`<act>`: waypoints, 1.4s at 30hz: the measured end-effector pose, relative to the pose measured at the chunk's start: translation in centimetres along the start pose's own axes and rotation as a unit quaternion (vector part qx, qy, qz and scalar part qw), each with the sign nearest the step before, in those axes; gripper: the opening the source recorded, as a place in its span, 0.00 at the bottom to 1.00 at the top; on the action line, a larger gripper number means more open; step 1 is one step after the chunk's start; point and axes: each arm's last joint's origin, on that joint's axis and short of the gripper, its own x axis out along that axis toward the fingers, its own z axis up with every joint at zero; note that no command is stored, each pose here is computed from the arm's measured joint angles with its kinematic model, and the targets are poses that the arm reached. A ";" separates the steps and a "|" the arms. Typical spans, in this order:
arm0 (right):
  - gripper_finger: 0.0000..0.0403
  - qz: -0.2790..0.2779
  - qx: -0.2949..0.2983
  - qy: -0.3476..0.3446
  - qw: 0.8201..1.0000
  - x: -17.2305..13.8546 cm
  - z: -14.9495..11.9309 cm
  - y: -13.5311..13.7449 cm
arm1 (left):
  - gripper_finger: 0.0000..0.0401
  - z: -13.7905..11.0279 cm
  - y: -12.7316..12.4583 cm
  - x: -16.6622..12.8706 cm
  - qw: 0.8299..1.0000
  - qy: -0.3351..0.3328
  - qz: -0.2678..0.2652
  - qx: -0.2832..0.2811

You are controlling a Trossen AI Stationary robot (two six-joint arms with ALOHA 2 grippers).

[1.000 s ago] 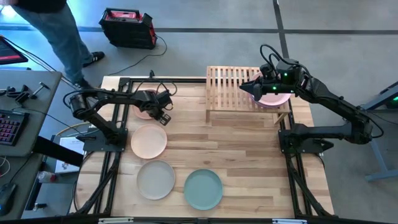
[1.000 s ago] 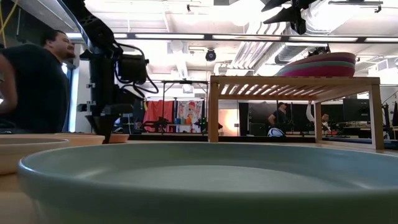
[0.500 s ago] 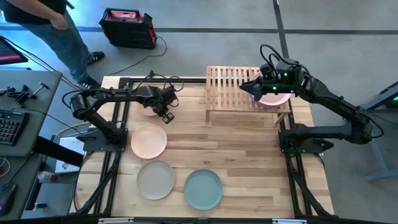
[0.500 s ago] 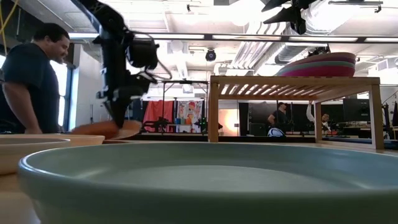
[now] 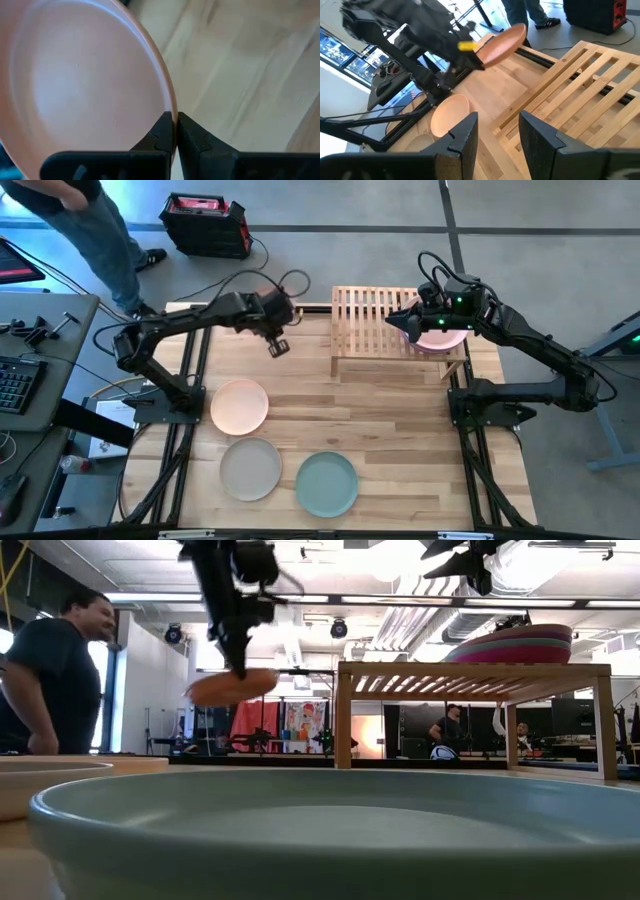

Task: Place and stack plates onto a shelf
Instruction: Put the brown plate on the shelf

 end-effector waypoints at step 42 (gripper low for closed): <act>0.31 -0.041 0.009 -0.135 0.990 3.5 1.4 1.9 | 0.00 4.0 -5.2 -7.4 0.860 -0.148 0.033 0.488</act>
